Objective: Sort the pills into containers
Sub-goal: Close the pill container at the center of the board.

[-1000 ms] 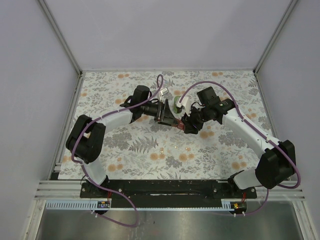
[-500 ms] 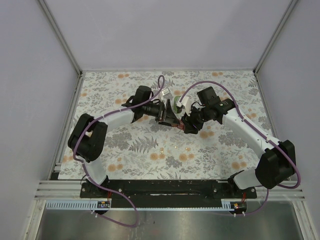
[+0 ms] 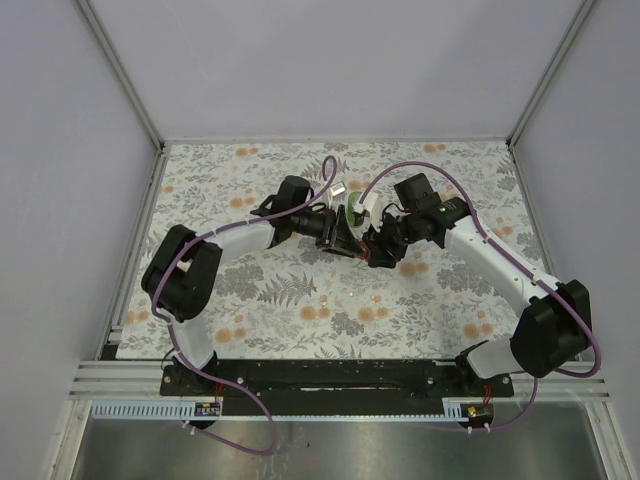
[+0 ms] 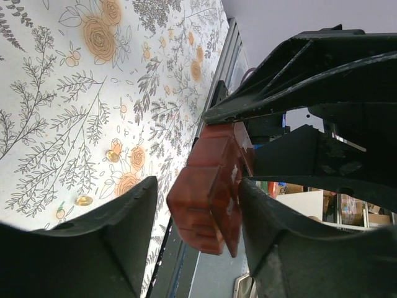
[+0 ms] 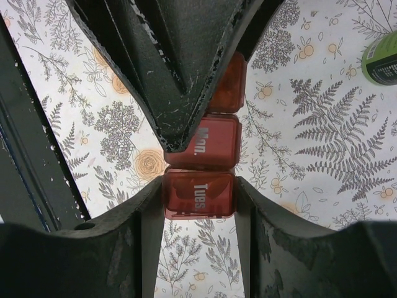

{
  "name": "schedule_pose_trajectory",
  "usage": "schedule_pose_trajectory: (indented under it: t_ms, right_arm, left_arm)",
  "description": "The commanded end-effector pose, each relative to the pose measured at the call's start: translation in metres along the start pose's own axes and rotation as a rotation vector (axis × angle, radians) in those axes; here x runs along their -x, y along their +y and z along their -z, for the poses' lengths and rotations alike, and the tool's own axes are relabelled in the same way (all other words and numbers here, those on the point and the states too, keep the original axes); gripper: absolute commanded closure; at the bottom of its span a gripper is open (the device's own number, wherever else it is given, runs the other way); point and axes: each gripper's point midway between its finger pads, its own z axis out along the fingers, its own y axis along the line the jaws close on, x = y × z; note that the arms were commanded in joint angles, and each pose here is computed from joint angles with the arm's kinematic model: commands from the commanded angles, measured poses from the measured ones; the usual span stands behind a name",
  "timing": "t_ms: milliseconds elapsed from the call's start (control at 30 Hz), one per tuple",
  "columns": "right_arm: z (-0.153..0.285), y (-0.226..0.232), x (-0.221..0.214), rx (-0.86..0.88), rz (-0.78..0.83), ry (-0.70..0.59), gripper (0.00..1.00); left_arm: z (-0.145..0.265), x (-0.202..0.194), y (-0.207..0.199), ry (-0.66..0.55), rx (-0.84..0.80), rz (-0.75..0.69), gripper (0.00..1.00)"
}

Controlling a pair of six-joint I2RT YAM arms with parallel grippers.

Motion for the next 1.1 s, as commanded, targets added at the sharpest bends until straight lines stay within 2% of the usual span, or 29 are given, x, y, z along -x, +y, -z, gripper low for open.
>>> schedule_pose_trajectory:
  t_ms: [0, 133, 233, 567, 667, 733, 1067]
  right_arm:
    - [0.014, -0.001, 0.027, -0.014, 0.032, -0.089, 1.00]
    - [0.015, -0.002, 0.028, -0.022, 0.033, -0.092, 1.00]
    - [0.016, -0.001, 0.028, -0.024, 0.034, -0.091, 1.00]
    - [0.016, -0.003, 0.028, -0.036, 0.035, -0.091, 0.99]
    - [0.015, -0.004, 0.026, -0.048, 0.033, -0.098, 0.87]
    - [0.014, -0.005, 0.024, -0.057, 0.033, -0.097, 0.83]
    - [0.010, -0.009, 0.021, -0.077, 0.014, -0.094, 0.69]
  left_arm:
    - [-0.002, 0.011, -0.004, -0.035, -0.007, -0.088, 0.49]
    - [-0.004, 0.006, -0.007, -0.019, -0.061, -0.090, 0.75]
    - [-0.005, 0.006, -0.011, -0.018, -0.092, -0.079, 1.00]
    - [-0.004, 0.009, -0.021, -0.043, -0.162, 0.015, 1.00]
    - [-0.003, 0.011, -0.025, -0.056, -0.185, 0.036, 1.00]
    - [-0.002, 0.013, -0.027, -0.065, -0.201, 0.053, 1.00]
    - [0.002, 0.019, -0.039, -0.084, -0.245, 0.106, 1.00]
